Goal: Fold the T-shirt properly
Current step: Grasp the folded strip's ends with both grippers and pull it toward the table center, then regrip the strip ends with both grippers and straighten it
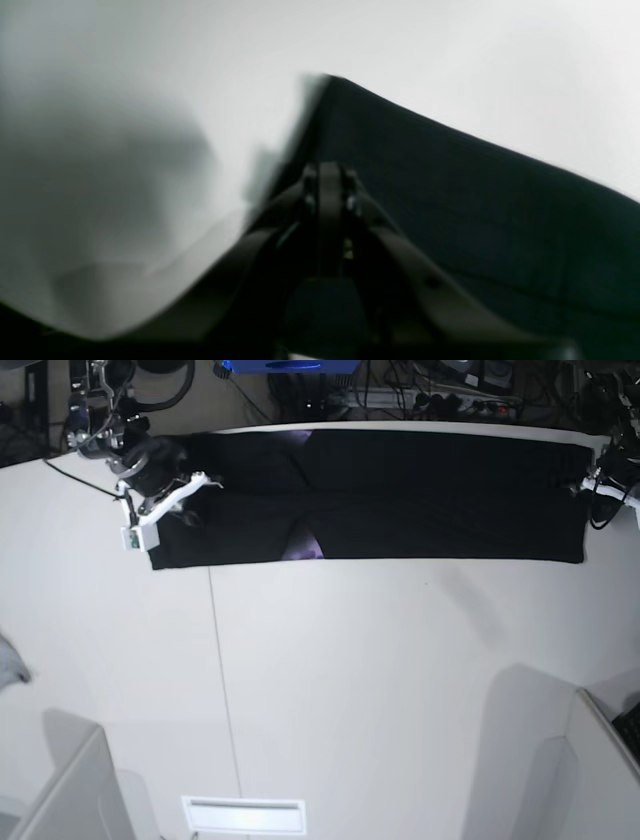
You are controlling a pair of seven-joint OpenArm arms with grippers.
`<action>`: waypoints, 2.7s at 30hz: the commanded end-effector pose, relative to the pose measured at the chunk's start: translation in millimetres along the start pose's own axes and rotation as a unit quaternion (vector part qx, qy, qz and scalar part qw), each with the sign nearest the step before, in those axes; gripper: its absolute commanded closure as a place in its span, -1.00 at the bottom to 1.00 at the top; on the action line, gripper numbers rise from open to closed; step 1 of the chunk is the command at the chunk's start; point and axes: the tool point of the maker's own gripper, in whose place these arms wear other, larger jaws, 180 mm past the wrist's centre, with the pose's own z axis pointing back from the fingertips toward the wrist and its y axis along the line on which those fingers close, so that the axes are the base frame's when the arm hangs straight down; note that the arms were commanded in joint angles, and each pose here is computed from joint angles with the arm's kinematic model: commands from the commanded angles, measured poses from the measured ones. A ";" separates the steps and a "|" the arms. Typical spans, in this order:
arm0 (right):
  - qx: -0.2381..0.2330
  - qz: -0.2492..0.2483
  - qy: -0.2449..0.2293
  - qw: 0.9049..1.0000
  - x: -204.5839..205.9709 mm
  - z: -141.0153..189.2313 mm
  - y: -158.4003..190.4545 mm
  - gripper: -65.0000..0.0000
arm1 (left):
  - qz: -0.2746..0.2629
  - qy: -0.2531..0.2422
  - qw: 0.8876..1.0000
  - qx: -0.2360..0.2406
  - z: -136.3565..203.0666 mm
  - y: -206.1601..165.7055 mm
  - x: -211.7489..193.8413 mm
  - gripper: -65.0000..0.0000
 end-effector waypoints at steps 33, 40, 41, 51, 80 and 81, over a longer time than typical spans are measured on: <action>-0.050 -0.062 -0.016 0.997 70.9 -84.2 -63.9 1.00 | 0.012 0.028 1.000 0.005 -130.3 -50.1 47.1 1.00; -0.018 -0.024 -0.089 0.996 108.4 -49.5 -30.4 1.00 | -0.030 -0.035 0.999 0.018 -99.7 -45.4 88.8 1.00; -0.015 -0.021 -0.098 0.995 111.8 -43.4 -27.0 1.00 | -0.031 -0.042 0.998 0.024 -93.7 -40.7 90.9 1.00; 0.007 0.007 -0.121 0.993 107.7 -14.6 -0.2 1.00 | -0.048 -0.082 0.995 0.006 -37.0 -9.8 92.1 1.00; 0.011 -0.015 -0.091 0.996 77.2 -18.8 3.6 1.00 | 0.014 -0.018 0.997 -0.067 -103.4 -29.6 64.8 -0.98; 0.010 -0.015 -0.091 0.996 76.5 -18.8 3.5 1.00 | 0.018 -0.011 0.997 -0.070 -107.7 -31.7 61.3 -0.98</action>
